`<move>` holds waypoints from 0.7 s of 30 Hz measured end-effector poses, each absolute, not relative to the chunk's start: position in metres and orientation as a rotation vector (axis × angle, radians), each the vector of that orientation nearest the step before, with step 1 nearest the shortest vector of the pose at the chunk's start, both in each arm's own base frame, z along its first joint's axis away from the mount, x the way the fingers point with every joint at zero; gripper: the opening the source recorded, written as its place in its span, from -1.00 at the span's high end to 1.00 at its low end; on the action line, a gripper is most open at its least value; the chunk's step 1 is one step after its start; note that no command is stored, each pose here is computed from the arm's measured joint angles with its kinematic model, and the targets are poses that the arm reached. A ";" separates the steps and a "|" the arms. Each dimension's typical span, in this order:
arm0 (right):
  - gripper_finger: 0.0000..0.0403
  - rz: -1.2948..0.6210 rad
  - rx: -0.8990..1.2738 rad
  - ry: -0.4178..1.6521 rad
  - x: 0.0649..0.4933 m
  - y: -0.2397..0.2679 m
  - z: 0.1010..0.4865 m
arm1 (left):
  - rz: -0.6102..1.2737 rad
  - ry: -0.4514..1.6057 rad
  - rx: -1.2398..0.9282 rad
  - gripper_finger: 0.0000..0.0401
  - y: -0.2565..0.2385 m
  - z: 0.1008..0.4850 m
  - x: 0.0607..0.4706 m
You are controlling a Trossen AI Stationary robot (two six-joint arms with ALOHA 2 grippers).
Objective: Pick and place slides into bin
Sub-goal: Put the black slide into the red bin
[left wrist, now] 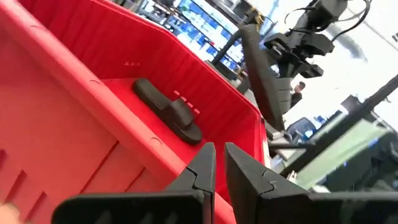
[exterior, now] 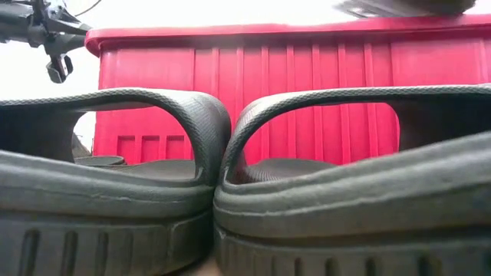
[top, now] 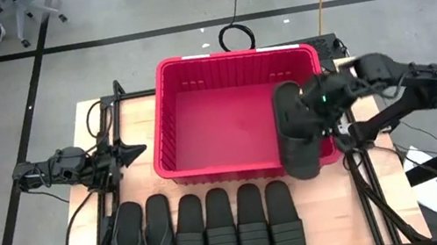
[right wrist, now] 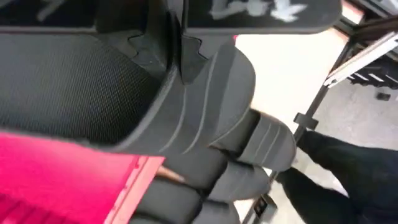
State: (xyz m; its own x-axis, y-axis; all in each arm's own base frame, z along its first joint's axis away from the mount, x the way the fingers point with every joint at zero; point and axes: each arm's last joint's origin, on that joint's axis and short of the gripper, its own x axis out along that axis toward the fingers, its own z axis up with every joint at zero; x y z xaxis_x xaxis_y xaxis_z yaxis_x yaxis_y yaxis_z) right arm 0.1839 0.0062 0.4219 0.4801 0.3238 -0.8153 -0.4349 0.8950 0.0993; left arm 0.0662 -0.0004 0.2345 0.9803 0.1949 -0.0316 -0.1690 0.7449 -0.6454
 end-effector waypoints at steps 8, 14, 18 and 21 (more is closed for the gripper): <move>0.99 0.344 -0.207 0.828 0.185 -0.052 0.426 | 0.315 -0.092 -0.752 0.85 0.003 0.235 0.065; 0.99 0.313 -0.135 0.688 0.202 -0.097 0.423 | 0.341 -0.091 -0.696 0.85 0.004 0.234 0.065; 0.99 0.327 -0.082 0.746 0.226 -0.124 0.399 | 0.362 -0.084 -0.618 0.85 0.004 0.234 0.065; 0.99 0.365 -0.042 0.821 0.244 -0.140 0.375 | 0.365 -0.075 -0.573 0.85 0.004 0.234 0.065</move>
